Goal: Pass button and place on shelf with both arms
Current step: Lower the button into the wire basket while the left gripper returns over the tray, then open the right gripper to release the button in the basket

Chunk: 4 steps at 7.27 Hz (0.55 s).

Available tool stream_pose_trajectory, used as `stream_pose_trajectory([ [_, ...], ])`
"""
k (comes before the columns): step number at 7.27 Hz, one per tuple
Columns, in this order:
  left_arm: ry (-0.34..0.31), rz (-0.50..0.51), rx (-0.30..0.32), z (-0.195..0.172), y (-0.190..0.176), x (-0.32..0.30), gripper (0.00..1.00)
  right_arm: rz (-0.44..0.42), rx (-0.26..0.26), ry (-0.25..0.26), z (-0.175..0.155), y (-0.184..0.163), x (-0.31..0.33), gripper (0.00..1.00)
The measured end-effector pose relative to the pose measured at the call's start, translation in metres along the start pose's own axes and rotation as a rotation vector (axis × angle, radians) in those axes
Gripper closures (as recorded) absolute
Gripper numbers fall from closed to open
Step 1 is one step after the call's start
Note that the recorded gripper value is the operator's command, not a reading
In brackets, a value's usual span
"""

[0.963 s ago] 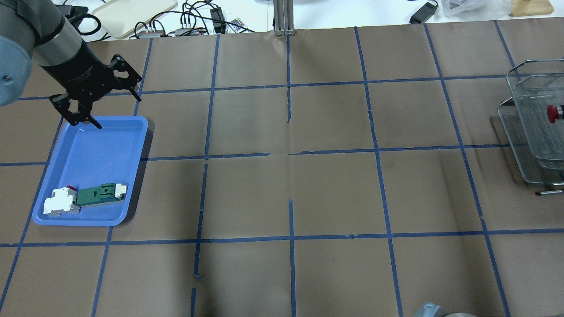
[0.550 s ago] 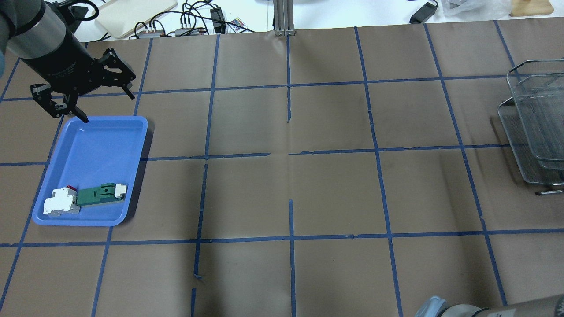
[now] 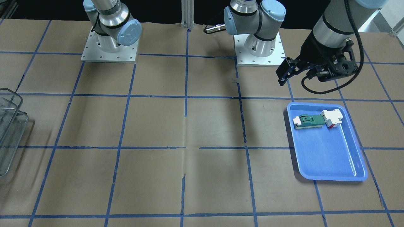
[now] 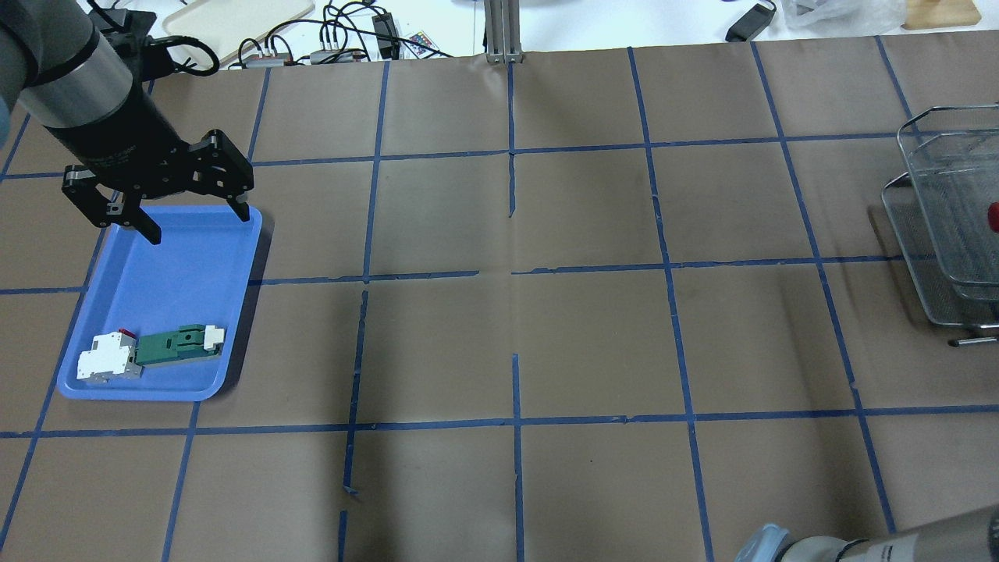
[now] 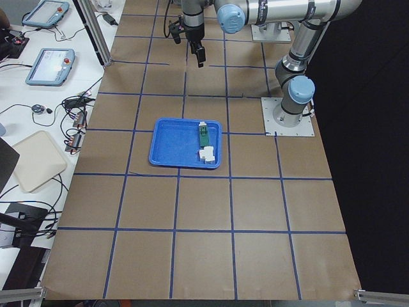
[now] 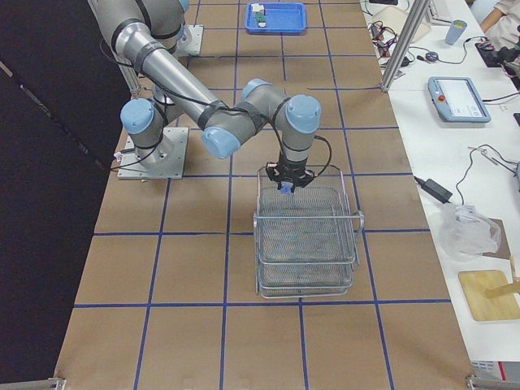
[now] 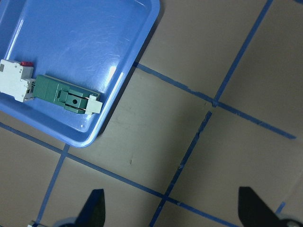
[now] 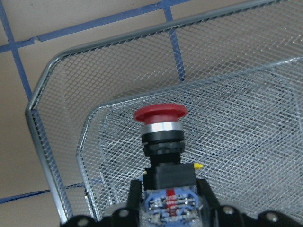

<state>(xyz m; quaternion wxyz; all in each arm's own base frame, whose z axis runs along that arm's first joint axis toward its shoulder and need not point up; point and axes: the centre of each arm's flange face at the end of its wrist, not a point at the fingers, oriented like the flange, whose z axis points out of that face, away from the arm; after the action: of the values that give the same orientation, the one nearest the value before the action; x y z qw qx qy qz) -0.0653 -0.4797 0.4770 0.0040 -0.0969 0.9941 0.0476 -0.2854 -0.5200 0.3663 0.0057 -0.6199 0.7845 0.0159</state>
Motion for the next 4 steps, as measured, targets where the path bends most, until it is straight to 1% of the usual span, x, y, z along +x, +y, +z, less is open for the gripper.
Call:
stream_pose_trajectory([
  [1, 0.006, 0.072, -0.003, -0.004, 0.006, 0.009, 0.0, 0.0, 0.015, -0.005, 0.007, 0.0, 0.004, 0.24],
  [2, 0.014, 0.115, 0.001, -0.007, 0.013, 0.018, 0.0, 0.005, 0.018, 0.003, 0.003, -0.001, 0.003, 0.08],
  [4, 0.016, 0.176, 0.012, -0.011, 0.024, 0.024, 0.0, 0.011, 0.014, 0.022, -0.017, -0.008, -0.006, 0.04],
])
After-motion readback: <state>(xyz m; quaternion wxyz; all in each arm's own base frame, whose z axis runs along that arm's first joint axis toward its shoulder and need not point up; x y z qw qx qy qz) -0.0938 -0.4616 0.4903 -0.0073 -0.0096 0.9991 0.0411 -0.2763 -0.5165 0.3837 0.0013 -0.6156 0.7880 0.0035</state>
